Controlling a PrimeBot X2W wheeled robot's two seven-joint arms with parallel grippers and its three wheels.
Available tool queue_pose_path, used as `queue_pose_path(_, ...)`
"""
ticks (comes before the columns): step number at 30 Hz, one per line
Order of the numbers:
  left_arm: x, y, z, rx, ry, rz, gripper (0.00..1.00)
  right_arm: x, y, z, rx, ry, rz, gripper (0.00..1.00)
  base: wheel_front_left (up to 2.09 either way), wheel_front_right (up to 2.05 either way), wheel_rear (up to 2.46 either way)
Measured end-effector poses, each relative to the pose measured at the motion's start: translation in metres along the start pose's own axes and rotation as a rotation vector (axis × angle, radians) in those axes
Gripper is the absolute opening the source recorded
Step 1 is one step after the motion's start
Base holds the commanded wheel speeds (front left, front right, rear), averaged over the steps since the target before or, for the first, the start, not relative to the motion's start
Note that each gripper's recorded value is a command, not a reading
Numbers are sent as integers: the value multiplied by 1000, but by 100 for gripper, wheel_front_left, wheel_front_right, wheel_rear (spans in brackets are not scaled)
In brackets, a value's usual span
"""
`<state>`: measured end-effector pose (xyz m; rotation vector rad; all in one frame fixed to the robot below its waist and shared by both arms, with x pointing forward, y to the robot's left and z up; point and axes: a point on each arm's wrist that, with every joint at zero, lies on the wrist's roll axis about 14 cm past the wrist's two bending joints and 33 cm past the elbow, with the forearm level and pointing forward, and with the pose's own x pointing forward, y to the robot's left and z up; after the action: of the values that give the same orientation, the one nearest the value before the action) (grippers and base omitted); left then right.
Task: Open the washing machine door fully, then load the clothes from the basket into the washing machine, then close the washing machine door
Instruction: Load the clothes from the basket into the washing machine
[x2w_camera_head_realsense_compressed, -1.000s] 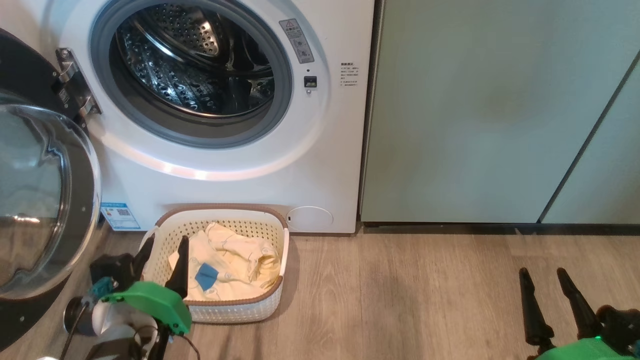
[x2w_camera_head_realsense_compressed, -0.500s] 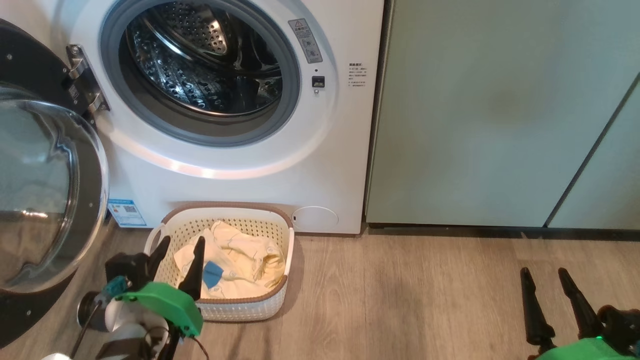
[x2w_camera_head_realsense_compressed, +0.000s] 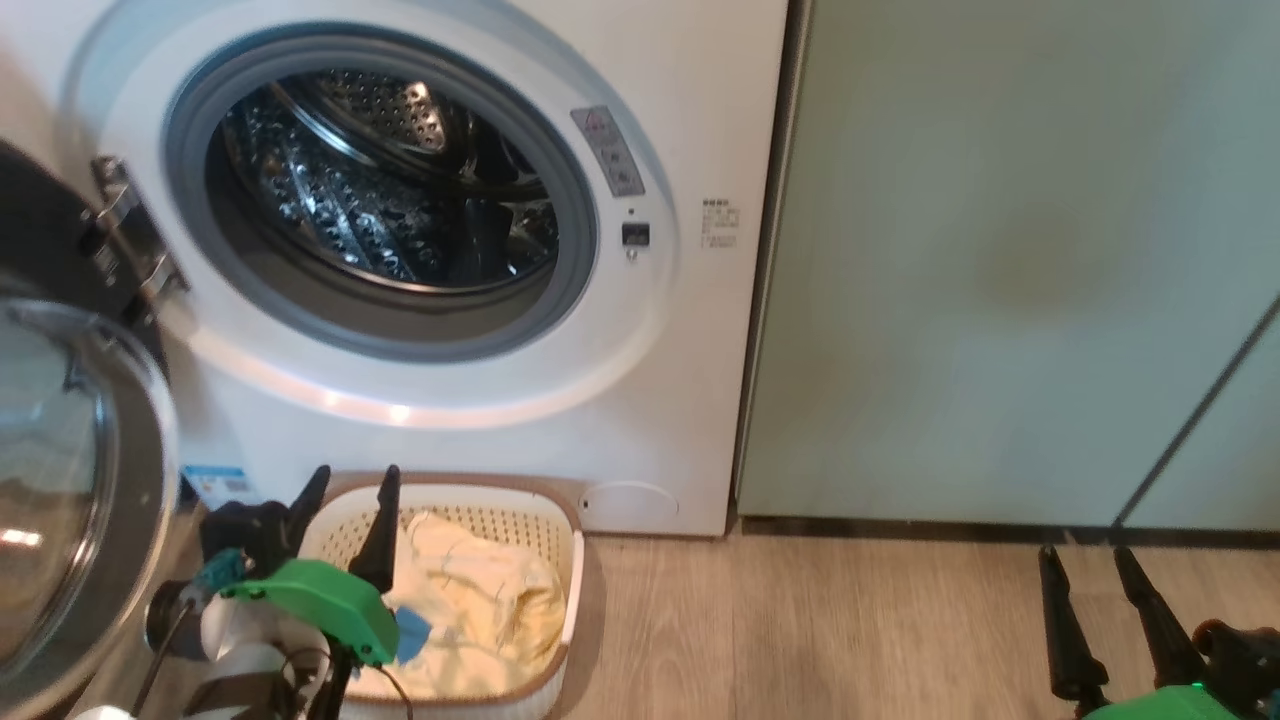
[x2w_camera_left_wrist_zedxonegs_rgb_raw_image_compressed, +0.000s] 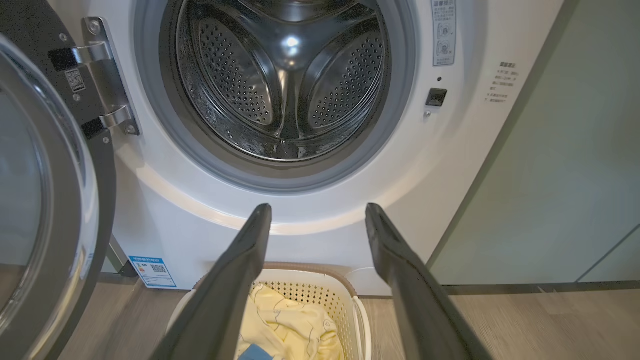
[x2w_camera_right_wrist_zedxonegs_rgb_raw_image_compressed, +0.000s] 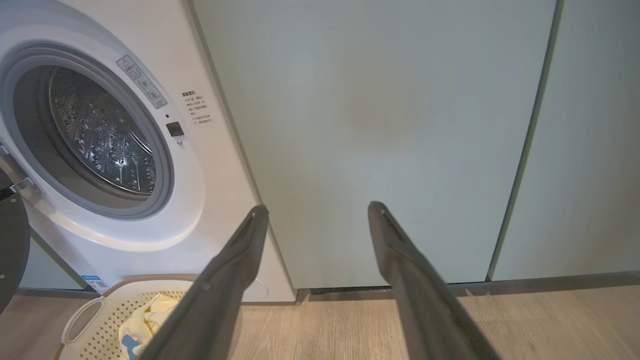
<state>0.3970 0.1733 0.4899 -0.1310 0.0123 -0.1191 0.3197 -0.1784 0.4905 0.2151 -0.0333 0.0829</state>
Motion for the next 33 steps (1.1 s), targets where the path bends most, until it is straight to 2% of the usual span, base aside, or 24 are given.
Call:
queue_pose_path(11,0,8,4,-5,-14,28,100,1,1,0,4,1,1,100,124,-120,-3)
queue_pose_path(33,1,10,0,-9,-6,47,100,1,0,-2,4,7,-2,100,4,-4,0)
